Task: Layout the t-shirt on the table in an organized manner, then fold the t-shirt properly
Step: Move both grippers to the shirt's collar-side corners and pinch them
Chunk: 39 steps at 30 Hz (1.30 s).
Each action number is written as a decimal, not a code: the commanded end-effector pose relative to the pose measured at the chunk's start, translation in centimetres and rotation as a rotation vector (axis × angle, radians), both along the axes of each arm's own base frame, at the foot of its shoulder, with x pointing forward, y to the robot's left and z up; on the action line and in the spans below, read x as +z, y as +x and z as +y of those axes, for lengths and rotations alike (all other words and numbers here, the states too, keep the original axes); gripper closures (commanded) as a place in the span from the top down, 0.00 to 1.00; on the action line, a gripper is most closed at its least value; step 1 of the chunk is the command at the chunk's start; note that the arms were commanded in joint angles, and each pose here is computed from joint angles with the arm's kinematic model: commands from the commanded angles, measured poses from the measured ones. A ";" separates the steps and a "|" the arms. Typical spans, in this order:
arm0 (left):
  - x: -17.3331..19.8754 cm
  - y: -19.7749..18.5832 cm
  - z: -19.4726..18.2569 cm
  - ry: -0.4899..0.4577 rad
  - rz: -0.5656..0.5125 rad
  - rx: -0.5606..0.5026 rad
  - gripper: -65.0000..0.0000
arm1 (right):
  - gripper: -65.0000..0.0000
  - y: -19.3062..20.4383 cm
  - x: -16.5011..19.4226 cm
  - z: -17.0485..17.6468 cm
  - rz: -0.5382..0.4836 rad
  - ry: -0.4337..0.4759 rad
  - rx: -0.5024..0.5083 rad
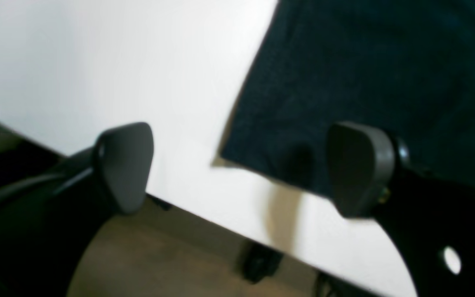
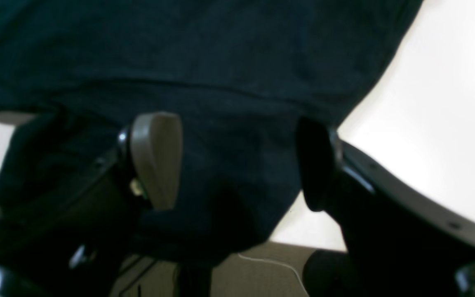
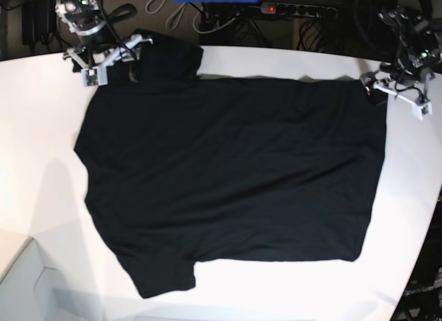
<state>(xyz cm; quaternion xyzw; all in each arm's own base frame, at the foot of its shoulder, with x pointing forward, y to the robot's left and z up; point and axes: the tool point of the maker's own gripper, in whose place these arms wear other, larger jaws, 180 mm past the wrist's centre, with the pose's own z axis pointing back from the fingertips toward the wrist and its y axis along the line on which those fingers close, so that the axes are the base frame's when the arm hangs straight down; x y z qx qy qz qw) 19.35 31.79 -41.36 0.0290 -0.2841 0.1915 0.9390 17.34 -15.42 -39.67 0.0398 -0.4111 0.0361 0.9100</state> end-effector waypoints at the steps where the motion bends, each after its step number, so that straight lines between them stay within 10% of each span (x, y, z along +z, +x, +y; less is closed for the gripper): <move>1: 0.9 0.5 0.3 0.025 -0.027 -0.030 1.00 | 0.65 0.3 0.9 -0.1 -0.037 0.003 0.001; 12: -1.6 -1.2 0.3 0.004 -0.022 -0.044 0.98 | 0.65 -0.3 0.7 -1.0 -0.025 -0.010 -0.023; 22: -3.3 -2.0 0.5 -0.027 0.011 -0.020 0.48 | 0.65 -0.4 0.8 -2.2 -0.024 -0.031 -0.045; 39: -3.4 -0.9 0.1 -0.046 -0.009 -0.014 0.37 | 0.66 -3.0 -0.1 -2.7 0.040 -0.043 -0.050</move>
